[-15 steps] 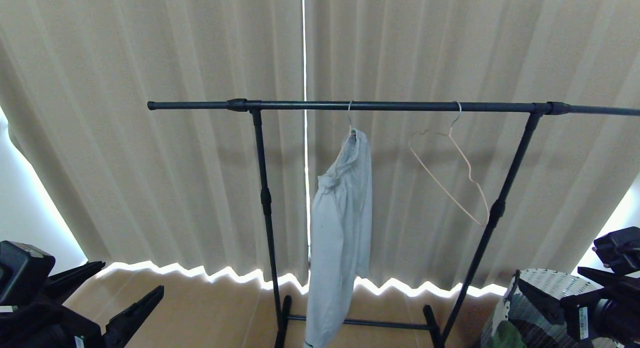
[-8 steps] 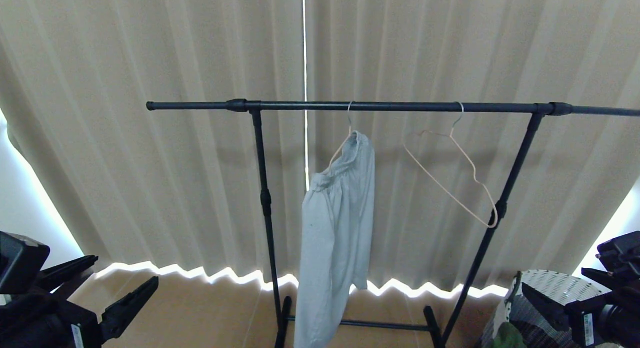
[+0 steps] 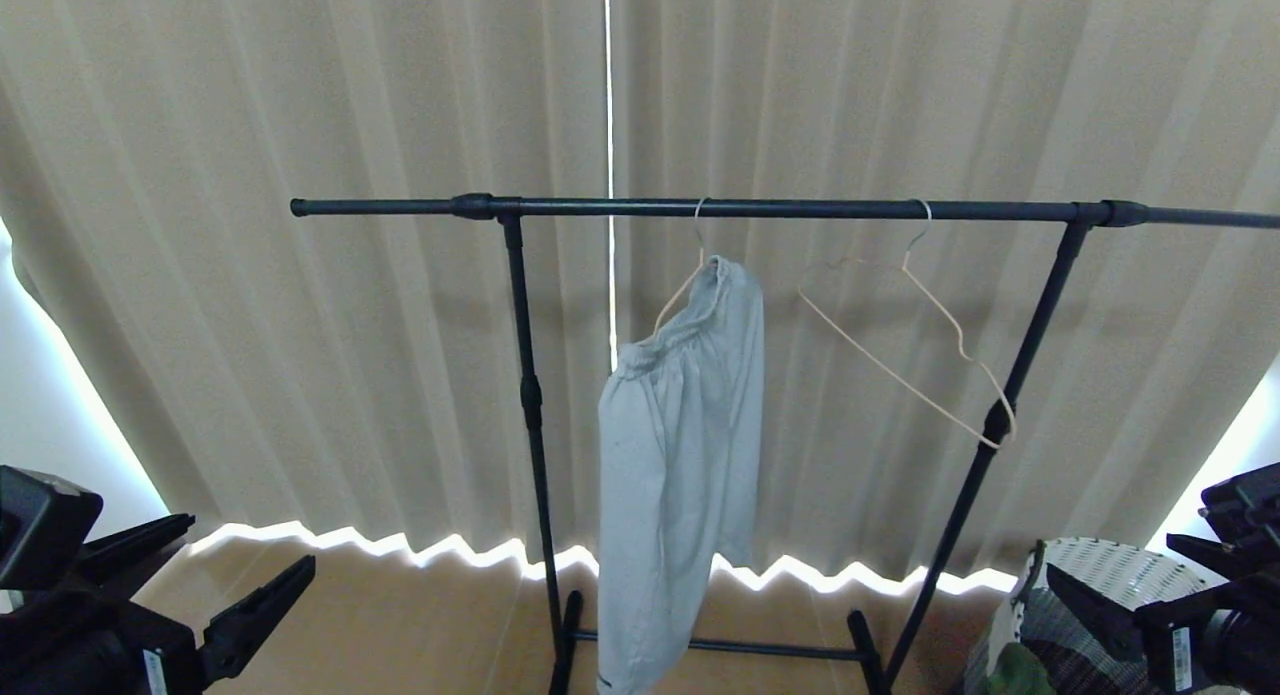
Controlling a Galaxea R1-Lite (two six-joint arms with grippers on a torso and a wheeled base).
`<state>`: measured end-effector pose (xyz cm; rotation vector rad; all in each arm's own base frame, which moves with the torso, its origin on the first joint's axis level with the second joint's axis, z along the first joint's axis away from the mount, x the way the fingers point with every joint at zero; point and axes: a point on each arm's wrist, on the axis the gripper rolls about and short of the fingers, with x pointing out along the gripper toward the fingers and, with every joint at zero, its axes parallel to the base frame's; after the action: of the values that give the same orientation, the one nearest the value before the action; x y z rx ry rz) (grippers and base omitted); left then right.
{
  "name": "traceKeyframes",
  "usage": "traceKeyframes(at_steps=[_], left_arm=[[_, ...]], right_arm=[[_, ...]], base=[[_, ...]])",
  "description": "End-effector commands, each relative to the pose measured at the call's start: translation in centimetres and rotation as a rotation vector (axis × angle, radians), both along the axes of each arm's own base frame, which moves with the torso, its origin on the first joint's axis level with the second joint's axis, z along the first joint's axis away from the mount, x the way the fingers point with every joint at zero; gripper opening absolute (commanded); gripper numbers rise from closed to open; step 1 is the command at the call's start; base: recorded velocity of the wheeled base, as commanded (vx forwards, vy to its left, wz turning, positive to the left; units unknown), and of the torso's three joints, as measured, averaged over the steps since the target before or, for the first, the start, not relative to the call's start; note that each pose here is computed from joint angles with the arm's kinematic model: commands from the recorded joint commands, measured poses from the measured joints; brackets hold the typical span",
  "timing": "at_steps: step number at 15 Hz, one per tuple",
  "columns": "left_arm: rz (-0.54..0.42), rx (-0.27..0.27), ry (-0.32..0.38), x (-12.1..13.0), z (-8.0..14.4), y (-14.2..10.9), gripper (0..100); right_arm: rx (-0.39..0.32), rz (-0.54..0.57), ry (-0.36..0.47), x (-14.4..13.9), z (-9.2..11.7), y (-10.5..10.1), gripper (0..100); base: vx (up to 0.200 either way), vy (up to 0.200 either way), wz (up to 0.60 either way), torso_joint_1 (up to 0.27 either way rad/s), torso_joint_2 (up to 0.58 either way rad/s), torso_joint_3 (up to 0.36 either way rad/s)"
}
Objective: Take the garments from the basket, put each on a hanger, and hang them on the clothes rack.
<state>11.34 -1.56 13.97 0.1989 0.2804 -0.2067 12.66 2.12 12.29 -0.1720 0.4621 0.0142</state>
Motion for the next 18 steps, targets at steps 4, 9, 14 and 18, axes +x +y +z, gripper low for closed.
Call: traceKeyframes(at_steps=[4, 9, 14, 18], left_arm=[[-0.003, 0.002, 0.004, -0.15, -0.17, -0.01, 100], [-0.006, 0.014, 0.0, -0.34, -0.27, 0.02, 100], [-0.007, 0.016, -0.005, -0.52, -0.29, 0.04, 100], [-0.007, 0.016, -0.005, -0.52, -0.29, 0.04, 100]], right_arm=[[0.0, 0.001, 0.001, -0.01, -0.01, 0.01, 100], [0.0, 0.001, 0.001, -0.01, -0.01, 0.01, 100], [0.001, 0.001, -0.004, -0.06, 0.04, 0.0, 100], [-0.001, 0.002, -0.005, -0.12, 0.05, -0.02, 100]], base=[[0.0, 0.0, 0.0, -0.181, 0.44, 0.249], [0.0, 0.0, 0.0, -0.2, 0.5, 0.299], [0.0, 0.0, 0.0, -0.171, 0.48, 0.303], [0.0, 0.0, 0.0, -0.144, 0.47, 0.325]])
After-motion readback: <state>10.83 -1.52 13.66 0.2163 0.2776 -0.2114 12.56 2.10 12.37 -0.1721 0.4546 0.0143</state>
